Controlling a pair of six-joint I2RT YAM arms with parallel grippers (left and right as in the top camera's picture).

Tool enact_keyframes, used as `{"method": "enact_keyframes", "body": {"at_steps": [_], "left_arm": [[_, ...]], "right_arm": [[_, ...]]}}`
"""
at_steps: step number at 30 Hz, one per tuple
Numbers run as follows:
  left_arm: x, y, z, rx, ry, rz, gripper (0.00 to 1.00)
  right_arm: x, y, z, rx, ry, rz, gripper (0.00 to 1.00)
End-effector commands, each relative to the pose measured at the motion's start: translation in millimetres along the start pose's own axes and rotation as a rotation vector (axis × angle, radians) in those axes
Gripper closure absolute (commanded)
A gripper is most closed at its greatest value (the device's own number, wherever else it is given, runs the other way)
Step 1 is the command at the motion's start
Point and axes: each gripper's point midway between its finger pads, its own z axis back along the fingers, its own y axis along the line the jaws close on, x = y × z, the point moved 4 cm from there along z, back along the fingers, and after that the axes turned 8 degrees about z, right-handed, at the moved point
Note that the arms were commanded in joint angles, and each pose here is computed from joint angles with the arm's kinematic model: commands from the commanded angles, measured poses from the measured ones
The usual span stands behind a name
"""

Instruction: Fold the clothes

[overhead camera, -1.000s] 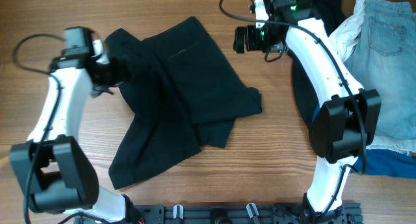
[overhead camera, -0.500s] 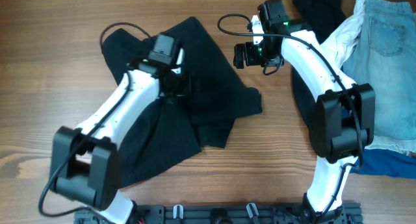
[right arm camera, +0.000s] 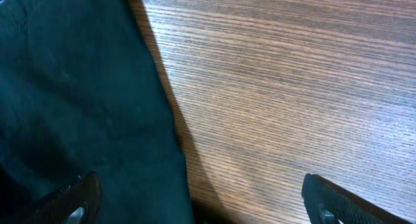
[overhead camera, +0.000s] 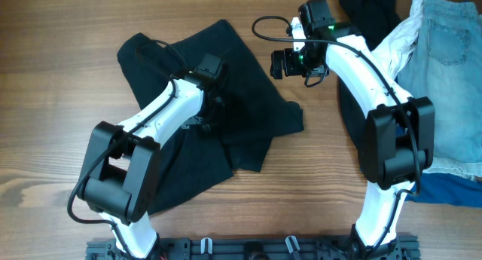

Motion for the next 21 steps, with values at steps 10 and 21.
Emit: {"method": "enact_keyframes", "body": {"at_steps": [10, 21], "left_arm": [[5, -3, 4, -0.01, -0.018, 0.014, 0.56], [5, 4, -10, 0.04, 0.003, -0.041, 0.96]], "right_arm": [[-1, -4, -5, -0.006, 0.008, 0.003, 0.02], [0, -4, -5, -0.007, 0.001, 0.006, 0.02]]}}
